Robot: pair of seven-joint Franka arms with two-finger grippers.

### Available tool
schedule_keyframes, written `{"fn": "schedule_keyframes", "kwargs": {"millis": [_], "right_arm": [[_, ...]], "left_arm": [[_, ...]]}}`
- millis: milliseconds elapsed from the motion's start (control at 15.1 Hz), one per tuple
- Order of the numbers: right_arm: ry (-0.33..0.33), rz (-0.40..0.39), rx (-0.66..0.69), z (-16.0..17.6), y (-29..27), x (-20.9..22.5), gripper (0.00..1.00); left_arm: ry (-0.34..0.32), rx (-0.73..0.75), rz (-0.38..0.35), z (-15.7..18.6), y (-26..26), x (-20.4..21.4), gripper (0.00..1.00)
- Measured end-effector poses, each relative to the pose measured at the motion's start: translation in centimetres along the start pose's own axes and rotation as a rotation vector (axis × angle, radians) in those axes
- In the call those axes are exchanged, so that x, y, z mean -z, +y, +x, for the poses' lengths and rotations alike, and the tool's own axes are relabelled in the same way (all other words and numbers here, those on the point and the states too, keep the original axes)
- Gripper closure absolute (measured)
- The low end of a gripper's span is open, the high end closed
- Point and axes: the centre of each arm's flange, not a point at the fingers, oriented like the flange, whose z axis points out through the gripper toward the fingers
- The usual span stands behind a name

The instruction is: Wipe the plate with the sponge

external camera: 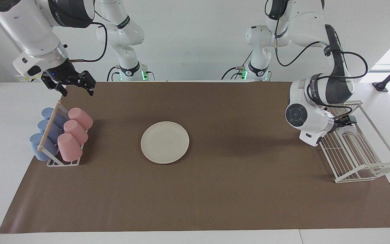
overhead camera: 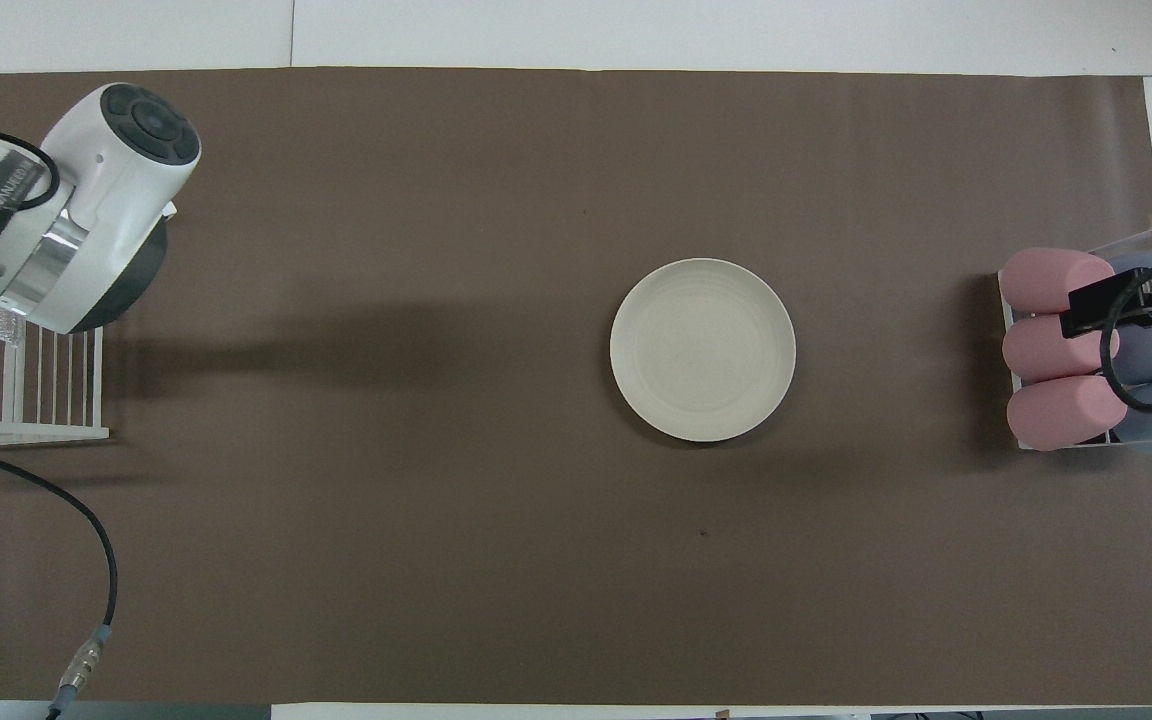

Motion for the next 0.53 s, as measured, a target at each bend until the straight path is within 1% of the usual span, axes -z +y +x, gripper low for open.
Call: {"fn": "schedule_keyframes", "kwargs": {"millis": [199, 332, 531], "right_arm": [[0.000, 0.000, 0.000, 0.0, 0.0, 0.0, 0.00], [0.000, 0.000, 0.000, 0.0, 0.0, 0.0, 0.00], [0.002, 0.000, 0.000, 0.0, 0.0, 0.0, 0.00]], "left_arm": [[0.021, 0.048, -0.202, -2.5, -3.7, 2.9, 0.00], [0.043, 0.077, -0.328, -4.4, -5.1, 5.1, 0.00], [0.057, 0.131, -0.544, -7.4, -7.8, 7.4, 0.00]]}}
